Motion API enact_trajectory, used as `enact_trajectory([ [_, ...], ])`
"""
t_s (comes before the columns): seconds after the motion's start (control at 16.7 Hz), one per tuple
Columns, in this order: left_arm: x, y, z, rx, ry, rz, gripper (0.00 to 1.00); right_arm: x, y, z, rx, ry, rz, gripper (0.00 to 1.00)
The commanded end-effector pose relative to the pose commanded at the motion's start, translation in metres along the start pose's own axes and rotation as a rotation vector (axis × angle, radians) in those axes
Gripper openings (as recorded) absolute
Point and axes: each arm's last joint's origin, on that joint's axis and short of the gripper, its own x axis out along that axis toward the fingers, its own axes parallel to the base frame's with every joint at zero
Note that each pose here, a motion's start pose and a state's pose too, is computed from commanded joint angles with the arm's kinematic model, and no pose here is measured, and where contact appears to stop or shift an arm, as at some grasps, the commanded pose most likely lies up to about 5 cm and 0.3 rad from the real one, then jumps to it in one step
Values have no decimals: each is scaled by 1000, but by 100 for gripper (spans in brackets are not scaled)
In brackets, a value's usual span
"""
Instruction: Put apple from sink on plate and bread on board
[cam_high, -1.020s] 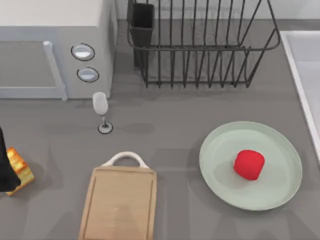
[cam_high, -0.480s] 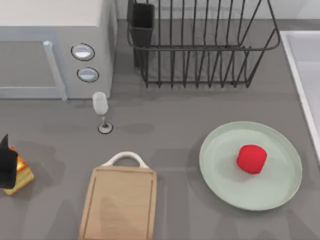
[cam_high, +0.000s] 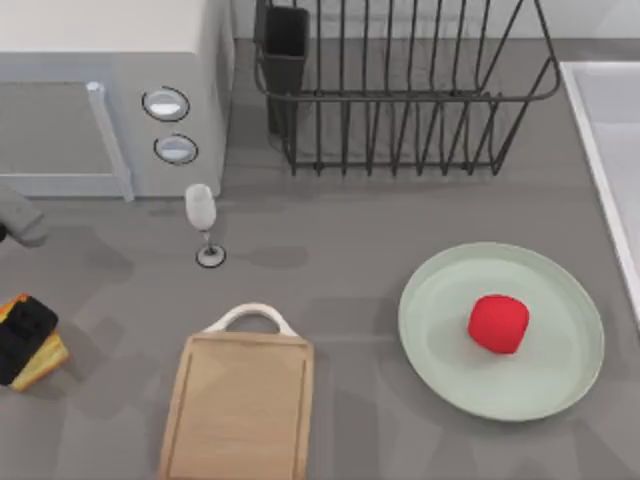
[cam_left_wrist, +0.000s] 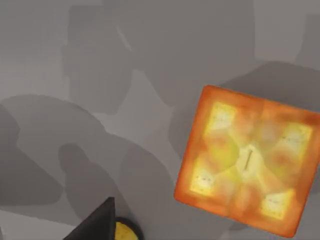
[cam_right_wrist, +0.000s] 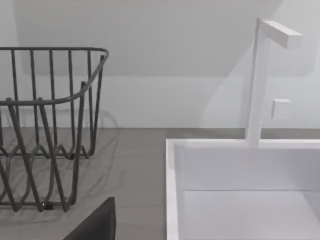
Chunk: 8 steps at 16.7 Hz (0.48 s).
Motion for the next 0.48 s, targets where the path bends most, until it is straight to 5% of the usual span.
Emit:
enact_trajectory([
  [0.48,48,30,38,213,283,-252,100,0,0,0,0,0,0,100],
])
